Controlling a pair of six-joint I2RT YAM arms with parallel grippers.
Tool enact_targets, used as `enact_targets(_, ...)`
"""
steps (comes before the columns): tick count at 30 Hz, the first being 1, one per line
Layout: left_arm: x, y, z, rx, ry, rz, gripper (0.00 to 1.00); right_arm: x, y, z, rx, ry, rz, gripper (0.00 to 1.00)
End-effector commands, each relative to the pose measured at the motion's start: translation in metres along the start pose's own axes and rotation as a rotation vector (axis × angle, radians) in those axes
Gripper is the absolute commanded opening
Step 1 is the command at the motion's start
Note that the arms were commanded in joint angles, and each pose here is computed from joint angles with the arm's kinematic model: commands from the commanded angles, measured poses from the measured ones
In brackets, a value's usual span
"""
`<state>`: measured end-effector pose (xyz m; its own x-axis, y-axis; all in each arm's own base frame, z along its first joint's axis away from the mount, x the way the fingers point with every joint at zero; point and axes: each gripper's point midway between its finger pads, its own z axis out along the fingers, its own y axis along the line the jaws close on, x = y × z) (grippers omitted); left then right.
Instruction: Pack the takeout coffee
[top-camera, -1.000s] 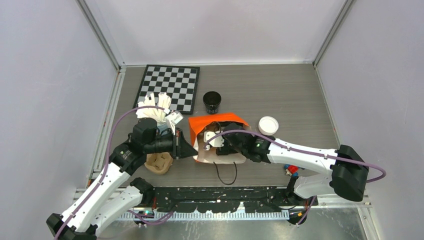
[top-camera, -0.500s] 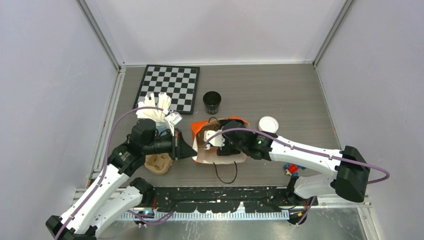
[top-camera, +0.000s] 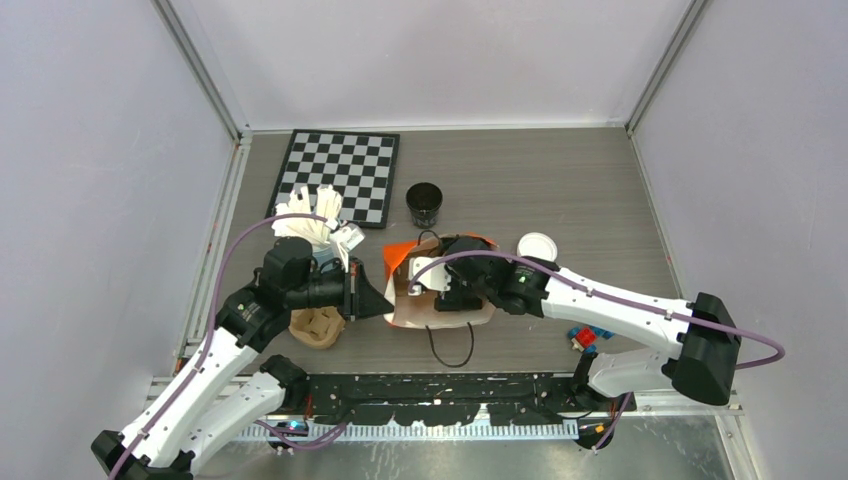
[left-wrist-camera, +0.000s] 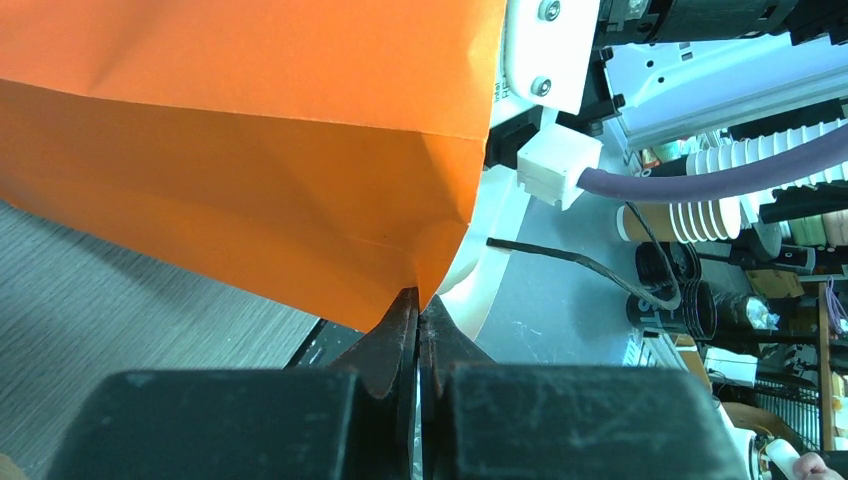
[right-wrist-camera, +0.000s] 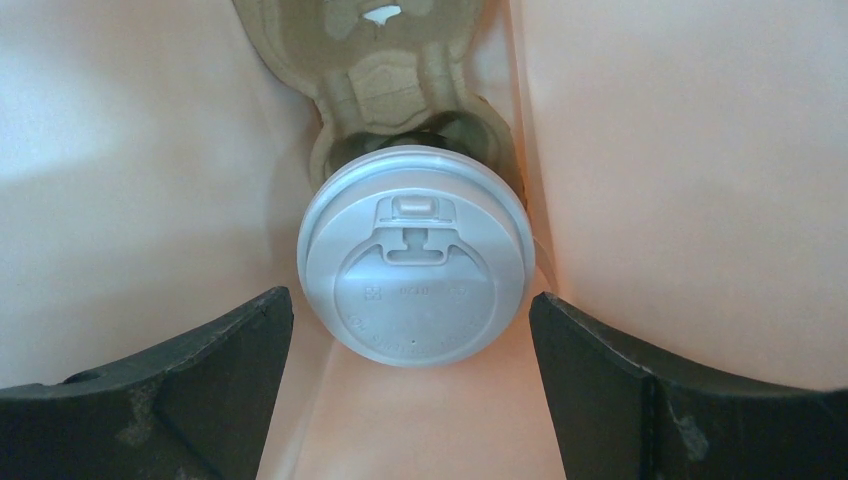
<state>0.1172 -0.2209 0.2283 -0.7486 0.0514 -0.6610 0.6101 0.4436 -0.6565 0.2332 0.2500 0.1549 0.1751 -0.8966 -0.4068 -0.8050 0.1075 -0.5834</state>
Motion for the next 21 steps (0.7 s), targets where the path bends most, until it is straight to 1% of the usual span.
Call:
enact_targets(1, -0.009, -0.014, -0.007, 0.03, -0.012, 0.024, 0.0, -0.01, -0.02, -0.022, 0.059, -0.042, 0.064, 0.93)
enact_targets(12, -0.008, -0.014, -0.008, 0.026, -0.009, 0.021, 0.0, -0.009, -0.016, -0.032, 0.037, -0.058, 0.088, 0.86)
enact_targets(14, -0.009, -0.015, -0.009, 0.025, -0.013, 0.021, 0.0, -0.01, -0.014, -0.034, 0.023, -0.061, 0.092, 0.87)
enact_targets(17, -0.012, -0.016, -0.009, 0.024, -0.025, 0.016, 0.0, -0.011, -0.011, -0.038, -0.001, -0.062, 0.099, 0.9)
enact_targets(21, -0.014, -0.012, -0.007, -0.006, -0.018, -0.014, 0.0, -0.011, -0.008, -0.043, -0.04, -0.047, 0.102, 0.9)
